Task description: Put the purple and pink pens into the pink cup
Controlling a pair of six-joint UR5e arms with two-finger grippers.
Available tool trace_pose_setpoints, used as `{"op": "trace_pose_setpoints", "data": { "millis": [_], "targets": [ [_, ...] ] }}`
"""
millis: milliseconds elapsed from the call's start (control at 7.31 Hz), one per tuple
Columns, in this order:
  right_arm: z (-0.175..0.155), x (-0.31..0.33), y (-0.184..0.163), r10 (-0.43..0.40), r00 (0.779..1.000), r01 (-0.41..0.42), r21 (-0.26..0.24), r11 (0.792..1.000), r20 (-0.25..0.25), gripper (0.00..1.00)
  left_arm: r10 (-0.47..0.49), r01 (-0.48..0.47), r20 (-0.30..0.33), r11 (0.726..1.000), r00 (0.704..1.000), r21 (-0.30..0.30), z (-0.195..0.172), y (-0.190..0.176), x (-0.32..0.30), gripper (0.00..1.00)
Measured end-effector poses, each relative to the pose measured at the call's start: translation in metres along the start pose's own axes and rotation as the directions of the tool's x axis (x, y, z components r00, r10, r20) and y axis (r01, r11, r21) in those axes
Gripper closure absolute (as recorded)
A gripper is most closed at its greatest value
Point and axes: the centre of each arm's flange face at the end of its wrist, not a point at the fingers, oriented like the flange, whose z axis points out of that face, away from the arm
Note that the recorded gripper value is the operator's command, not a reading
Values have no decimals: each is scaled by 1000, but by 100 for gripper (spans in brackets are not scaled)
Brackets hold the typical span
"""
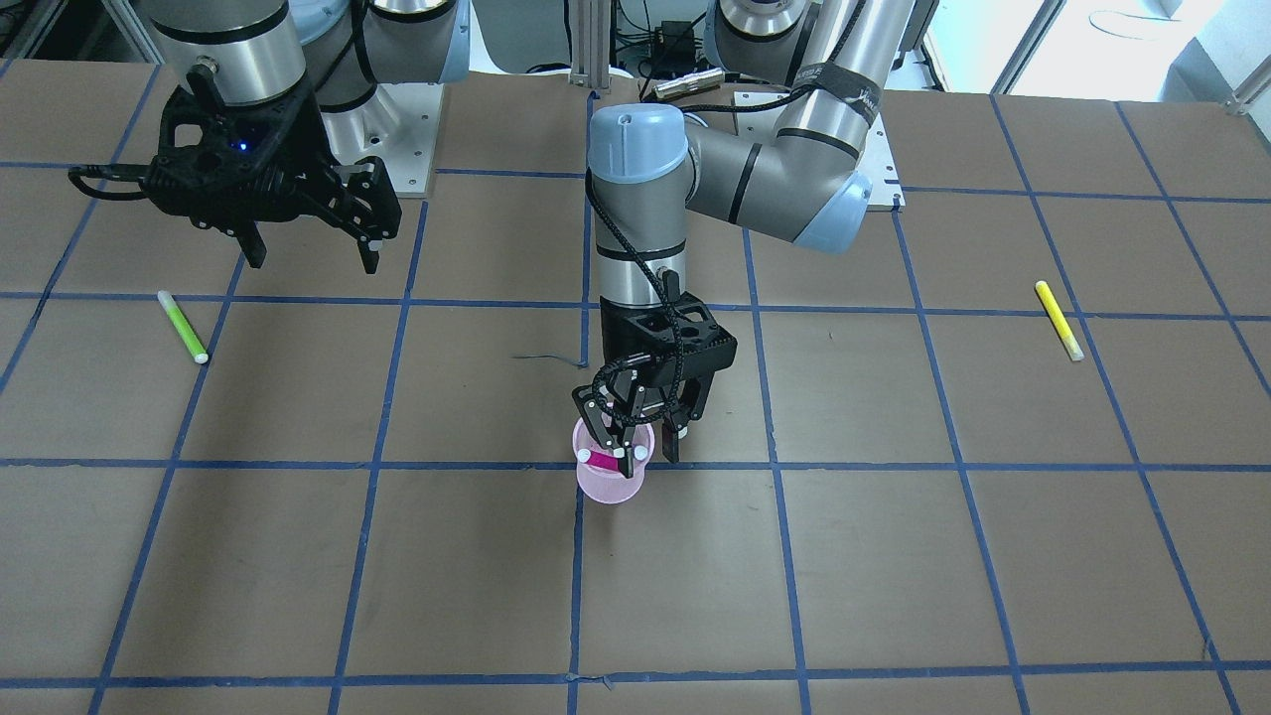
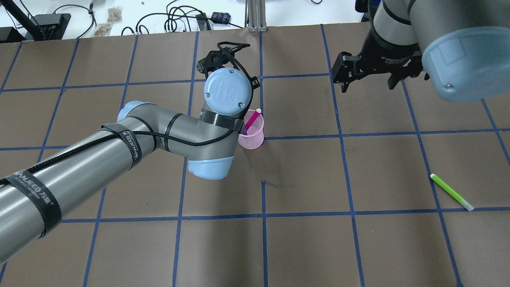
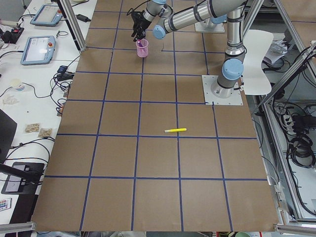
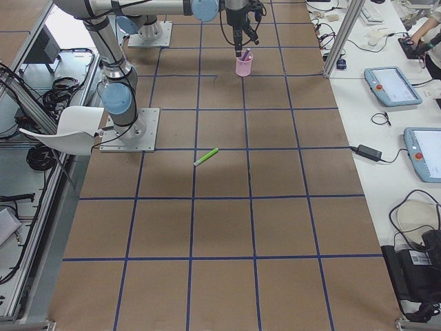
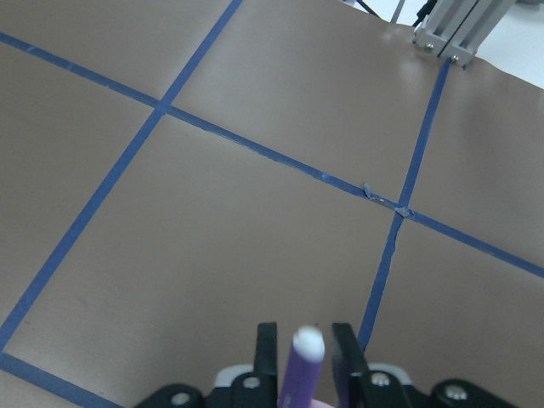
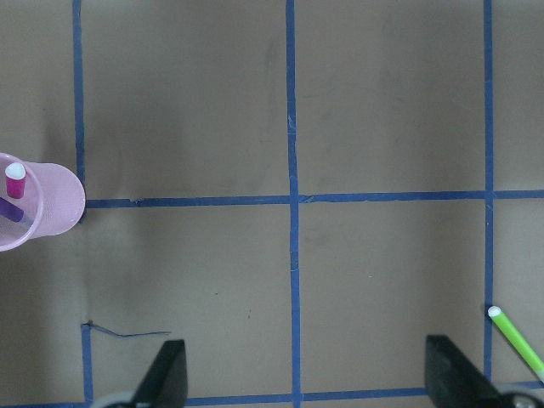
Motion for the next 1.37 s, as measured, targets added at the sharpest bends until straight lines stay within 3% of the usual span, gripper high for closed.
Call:
{"op": "trace_pose_setpoints", "data": {
  "millis": [274, 410, 684, 1094, 1368],
  "targets": [
    [3, 2, 1, 1, 1000, -1, -8, 1000, -1, 0, 4, -4, -7, 1000, 1000, 2, -6, -4, 2, 0],
    [7, 2, 2, -1, 1000, 1, -17, 1000, -2, 0, 13, -12, 5, 999, 1000, -29, -9, -9, 1, 0],
    [14, -1, -2, -12, 1000, 11, -30, 999, -1, 0, 89, -82, 42, 985, 995, -150, -18, -43, -2, 0],
    [11, 1, -7, -10, 1000, 10, -47, 999, -5, 0, 178, -150, 42, 914, 983, -377, -31, -117, -47, 0],
    [0, 1, -13, -6, 1000, 6, -79, 997, -7, 0, 282, -256, -7, 859, 959, -444, -59, -149, -76, 0]
  ]
}}
